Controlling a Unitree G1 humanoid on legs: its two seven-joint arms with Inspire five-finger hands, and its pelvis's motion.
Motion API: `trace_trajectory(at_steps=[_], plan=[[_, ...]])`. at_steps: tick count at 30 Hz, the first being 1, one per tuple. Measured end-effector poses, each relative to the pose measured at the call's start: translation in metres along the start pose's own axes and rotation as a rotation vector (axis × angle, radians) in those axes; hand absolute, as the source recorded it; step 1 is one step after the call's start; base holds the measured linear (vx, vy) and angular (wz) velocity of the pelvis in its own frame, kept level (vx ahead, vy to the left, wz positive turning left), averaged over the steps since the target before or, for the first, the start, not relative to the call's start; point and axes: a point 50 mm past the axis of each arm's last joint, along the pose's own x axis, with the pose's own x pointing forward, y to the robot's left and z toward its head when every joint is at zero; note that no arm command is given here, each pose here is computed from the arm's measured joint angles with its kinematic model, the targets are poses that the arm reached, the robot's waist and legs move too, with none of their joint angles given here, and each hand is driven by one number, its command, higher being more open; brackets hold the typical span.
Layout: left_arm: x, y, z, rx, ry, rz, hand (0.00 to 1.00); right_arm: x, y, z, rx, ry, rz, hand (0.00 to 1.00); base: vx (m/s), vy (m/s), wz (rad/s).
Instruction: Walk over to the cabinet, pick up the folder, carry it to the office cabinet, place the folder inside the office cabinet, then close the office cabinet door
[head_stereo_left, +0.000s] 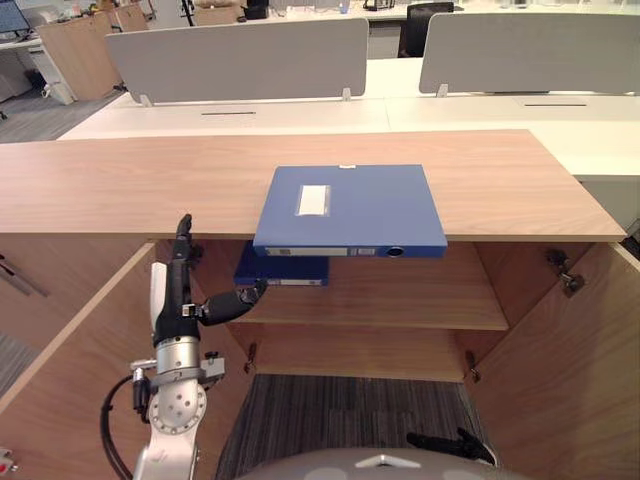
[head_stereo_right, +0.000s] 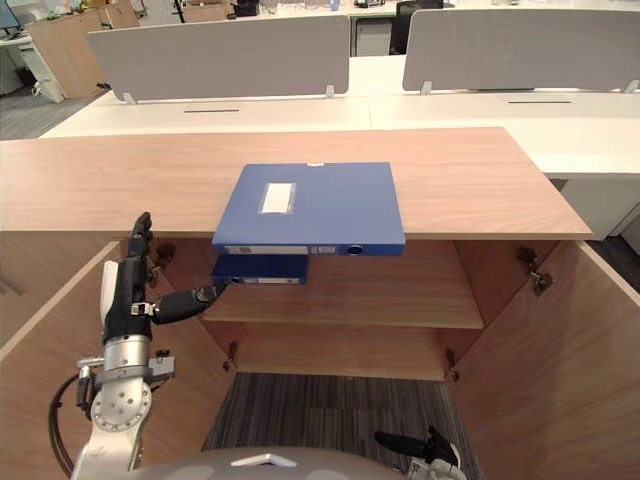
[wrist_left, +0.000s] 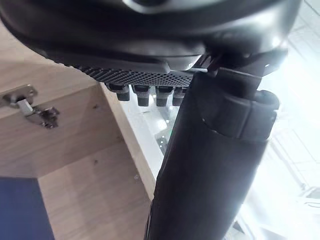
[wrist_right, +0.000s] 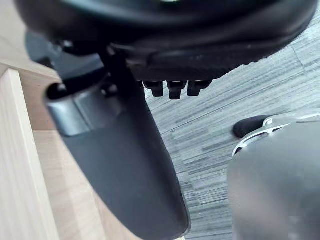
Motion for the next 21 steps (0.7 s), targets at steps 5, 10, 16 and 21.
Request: trace_trajectory(at_steps=[5,10,16,21], plan=[[0.004,0.003,0.003,0.105,-0.044,-0.041,1.0,-0.001,-0.003,-0.005,-0.005,0.014,-0.004,1.0,0.0,-0.006,0.0],[0.01,0.002,0.019,0.184,-0.15,-0.105,1.0,-0.001,-0.004,-0.01,-0.016,0.032,0.003,1.0,0.0,0.0,0.0],[0.017,-0.018,0.057,0.128,-0.357,-0.199,1.0,-0.001,-0.01,-0.016,-0.051,0.061,-0.006,1.0,-0.01,-0.017,-0.08],[0.015,-0.034,0.081,0.136,-0.507,-0.275,1.0,-0.002,-0.014,-0.019,-0.056,0.077,-0.016,1.0,-0.01,-0.033,-0.05]])
